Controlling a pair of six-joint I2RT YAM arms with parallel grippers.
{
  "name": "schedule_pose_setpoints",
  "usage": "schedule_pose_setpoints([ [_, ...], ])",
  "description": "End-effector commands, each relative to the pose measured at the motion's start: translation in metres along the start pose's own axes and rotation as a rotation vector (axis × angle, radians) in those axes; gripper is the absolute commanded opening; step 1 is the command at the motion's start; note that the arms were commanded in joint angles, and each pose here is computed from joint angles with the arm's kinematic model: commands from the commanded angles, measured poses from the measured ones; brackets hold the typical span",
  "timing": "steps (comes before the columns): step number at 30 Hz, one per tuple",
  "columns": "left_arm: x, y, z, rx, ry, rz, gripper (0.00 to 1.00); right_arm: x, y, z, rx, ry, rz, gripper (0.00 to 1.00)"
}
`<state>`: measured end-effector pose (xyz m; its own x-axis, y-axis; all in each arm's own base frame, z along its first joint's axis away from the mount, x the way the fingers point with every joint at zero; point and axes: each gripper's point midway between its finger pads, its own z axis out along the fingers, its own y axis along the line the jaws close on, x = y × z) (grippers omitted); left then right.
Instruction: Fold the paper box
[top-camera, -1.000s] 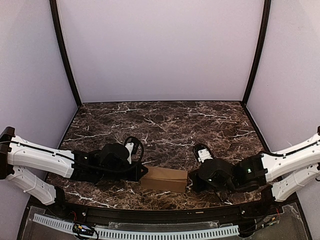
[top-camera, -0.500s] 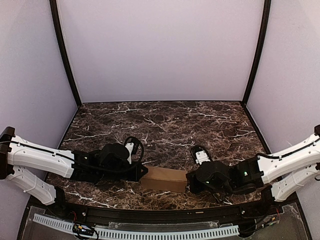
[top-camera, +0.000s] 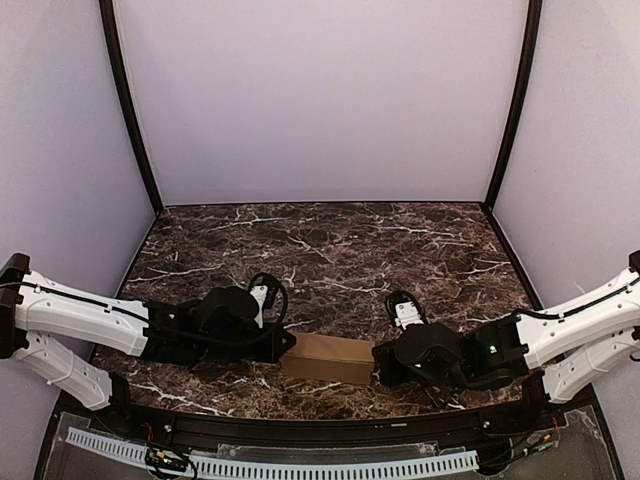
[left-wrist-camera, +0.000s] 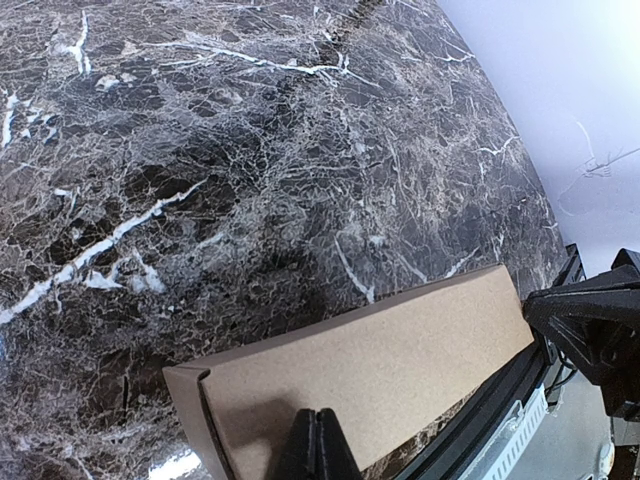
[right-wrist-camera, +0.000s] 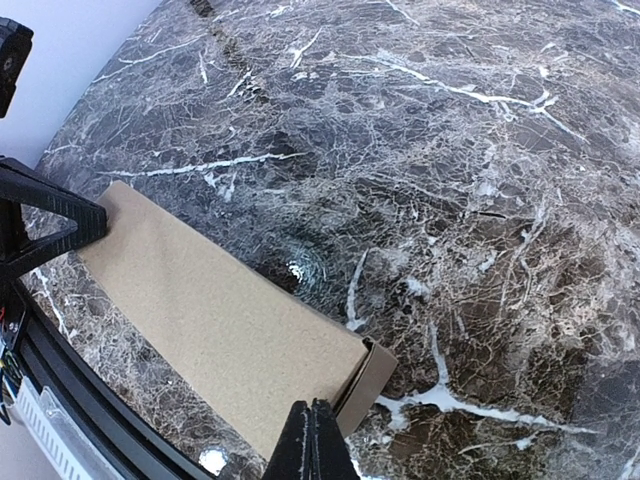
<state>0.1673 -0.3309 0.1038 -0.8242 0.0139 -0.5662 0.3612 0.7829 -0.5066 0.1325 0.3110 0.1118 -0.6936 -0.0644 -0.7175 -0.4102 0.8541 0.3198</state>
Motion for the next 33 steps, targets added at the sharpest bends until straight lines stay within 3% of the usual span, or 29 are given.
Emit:
schedule_pose_setpoints([
  [1, 0.061, 0.061, 0.001, -0.206, 0.218, 0.061, 0.01, 0.007, -0.008, -0.003, 0.047, 0.041, -0.079, 0.00],
  [11, 0.060, 0.060, 0.001, -0.203, 0.219, 0.063, 0.01, -0.039, 0.020, -0.023, -0.005, -0.058, -0.097, 0.00],
  [23, 0.062, 0.060, 0.004, -0.206, 0.226, 0.064, 0.01, 0.059, -0.024, 0.012, 0.060, 0.161, -0.044, 0.00],
  [33, 0.061, 0.059, 0.004, -0.206, 0.228, 0.069, 0.01, -0.004, -0.008, -0.016, 0.076, 0.004, -0.083, 0.00],
])
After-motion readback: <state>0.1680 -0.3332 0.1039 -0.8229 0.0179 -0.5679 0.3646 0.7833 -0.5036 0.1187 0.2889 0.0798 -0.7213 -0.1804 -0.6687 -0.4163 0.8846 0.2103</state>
